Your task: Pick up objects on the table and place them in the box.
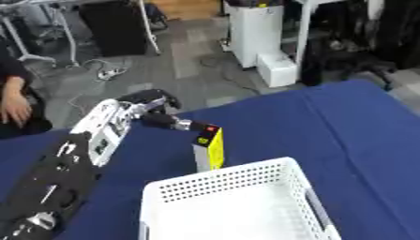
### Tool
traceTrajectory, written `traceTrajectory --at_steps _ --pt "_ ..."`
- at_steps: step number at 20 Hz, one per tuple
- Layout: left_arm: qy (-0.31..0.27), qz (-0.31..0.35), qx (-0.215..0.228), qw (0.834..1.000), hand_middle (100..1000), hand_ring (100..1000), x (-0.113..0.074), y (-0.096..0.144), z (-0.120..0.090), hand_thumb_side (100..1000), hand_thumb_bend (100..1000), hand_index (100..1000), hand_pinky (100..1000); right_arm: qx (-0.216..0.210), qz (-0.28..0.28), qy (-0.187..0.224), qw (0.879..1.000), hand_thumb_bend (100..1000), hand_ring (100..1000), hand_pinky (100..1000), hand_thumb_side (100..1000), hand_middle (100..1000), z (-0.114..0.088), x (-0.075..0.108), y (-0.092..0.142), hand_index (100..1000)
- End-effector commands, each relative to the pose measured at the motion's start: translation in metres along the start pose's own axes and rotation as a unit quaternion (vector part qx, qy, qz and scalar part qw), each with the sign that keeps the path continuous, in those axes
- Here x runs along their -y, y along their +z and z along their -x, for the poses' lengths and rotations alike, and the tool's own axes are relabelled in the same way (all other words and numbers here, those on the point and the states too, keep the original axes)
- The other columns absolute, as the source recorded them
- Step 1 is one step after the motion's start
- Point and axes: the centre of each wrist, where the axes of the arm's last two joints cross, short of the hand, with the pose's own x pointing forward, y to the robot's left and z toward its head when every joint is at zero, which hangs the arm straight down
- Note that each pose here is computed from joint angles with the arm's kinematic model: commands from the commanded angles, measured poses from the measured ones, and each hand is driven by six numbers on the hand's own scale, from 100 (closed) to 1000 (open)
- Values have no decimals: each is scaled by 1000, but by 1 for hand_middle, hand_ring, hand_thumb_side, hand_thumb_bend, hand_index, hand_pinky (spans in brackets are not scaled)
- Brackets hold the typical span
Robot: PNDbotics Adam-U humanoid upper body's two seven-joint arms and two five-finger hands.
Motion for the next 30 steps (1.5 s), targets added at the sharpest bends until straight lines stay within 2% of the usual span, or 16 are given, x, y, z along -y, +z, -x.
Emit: traceTrajectory --at_steps 1,10,15,16,18,23,30 --pt "-3 -4 -11 1000 824 771 -17 -2 0 1000 920 852 514 1 -16 0 1000 100 246 150 1000 270 0 -4 -8 403" --pt "-17 38 -24 999 802 793 -16 -13 -6 1000 940 813 498 -2 -13 -1 1000 100 245 151 1000 270 3 -7 -8 404" --pt "-33 58 -18 998 761 761 -17 -17 -18 993 939 776 371 -5 -11 0 1000 100 245 152 1000 270 4 -7 -9 405" --pt "-37 61 -18 997 764 764 -18 -18 -20 999 940 777 377 -6 -11 0 1000 100 245 152 1000 270 4 -8 -9 405" --pt "-46 66 -21 996 751 759 -19 -19 -21 947 897 767 370 -8 -11 1 1000 100 244 153 1000 270 4 -8 -9 406" --pt "-59 79 -32 995 749 765 -18 -21 -21 915 914 765 386 -11 -9 1 1000 100 244 153 1000 270 5 -8 -11 407" --pt "-63 94 -46 992 742 759 -11 -27 -19 914 916 760 382 -14 -12 3 1000 100 244 154 1000 269 5 -9 -11 407"
